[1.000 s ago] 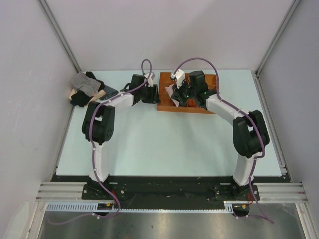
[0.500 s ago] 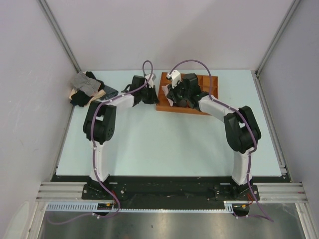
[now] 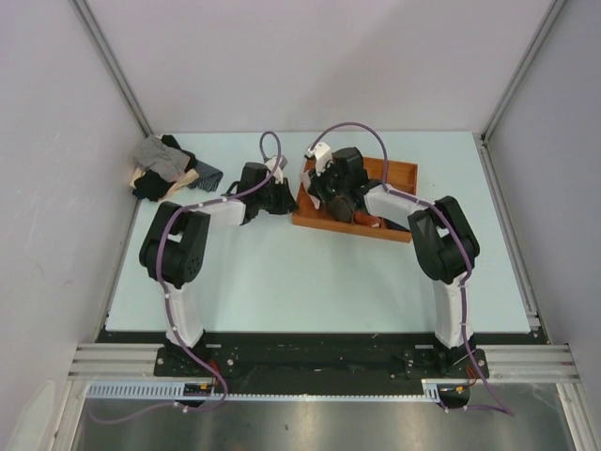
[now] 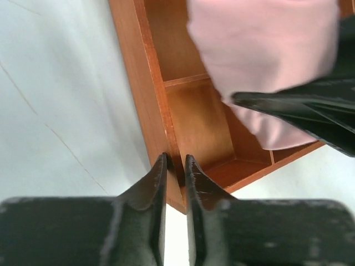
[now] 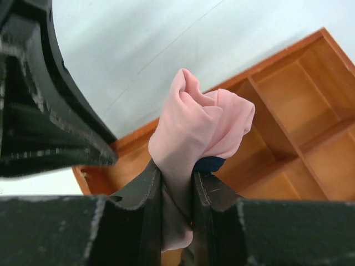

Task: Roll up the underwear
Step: Move the storage box to the center of the board, then place the underwear in the storage box.

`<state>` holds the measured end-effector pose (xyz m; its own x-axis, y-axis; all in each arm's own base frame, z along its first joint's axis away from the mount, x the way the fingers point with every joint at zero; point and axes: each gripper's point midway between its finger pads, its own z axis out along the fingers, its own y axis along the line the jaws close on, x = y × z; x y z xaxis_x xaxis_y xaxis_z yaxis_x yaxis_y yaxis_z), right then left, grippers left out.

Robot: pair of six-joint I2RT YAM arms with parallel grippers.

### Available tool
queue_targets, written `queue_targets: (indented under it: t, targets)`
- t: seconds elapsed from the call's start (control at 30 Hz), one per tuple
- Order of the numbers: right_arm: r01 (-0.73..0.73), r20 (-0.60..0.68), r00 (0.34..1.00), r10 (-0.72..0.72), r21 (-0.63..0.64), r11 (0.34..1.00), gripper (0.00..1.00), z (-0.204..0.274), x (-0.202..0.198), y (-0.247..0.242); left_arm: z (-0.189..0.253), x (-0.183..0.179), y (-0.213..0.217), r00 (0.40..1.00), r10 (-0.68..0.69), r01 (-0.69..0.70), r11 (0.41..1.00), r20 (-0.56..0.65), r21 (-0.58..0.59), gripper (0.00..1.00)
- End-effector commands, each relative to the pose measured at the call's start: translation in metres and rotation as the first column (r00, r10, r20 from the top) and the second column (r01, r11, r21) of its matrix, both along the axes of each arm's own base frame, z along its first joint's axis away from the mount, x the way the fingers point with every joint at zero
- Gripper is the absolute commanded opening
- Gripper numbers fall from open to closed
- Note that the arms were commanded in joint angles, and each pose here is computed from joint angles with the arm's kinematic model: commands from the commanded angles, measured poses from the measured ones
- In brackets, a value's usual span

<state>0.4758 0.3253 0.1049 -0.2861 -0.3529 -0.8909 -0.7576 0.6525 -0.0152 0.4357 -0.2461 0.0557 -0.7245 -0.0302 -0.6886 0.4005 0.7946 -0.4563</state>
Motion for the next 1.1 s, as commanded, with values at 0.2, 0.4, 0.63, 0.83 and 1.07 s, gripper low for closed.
queue_targets:
  t: [0.2,0.4,0.63,0.83,1.07]
  targets:
    - [-0.002,0.014,1.0,0.002,-0.041,0.999,0.0,-0.009,-0.015,0.014,0.034,-0.044,-0.005,1.0,0.008,-0.008,0.997,0.0,-0.071,0.43]
    - [-0.018,0.008,1.0,0.019,-0.082,0.996,0.0,-0.017,-0.036,-0.001,0.059,-0.046,0.01,0.998,0.044,-0.039,0.994,0.05,-0.097,0.53]
    - [-0.044,0.003,0.999,0.045,-0.139,0.989,0.0,-0.026,-0.046,-0.01,0.074,-0.046,0.027,0.99,0.095,-0.083,0.99,0.1,-0.115,0.7]
    - [-0.093,-0.056,0.995,0.084,-0.178,0.98,0.0,-0.044,-0.06,-0.012,0.066,-0.029,0.021,0.994,0.072,-0.064,0.993,0.078,-0.098,0.66]
    - [-0.122,-0.104,0.989,0.104,-0.193,0.973,0.0,-0.064,-0.066,-0.012,0.057,0.0,0.004,0.997,0.048,-0.043,0.994,0.054,-0.098,0.57]
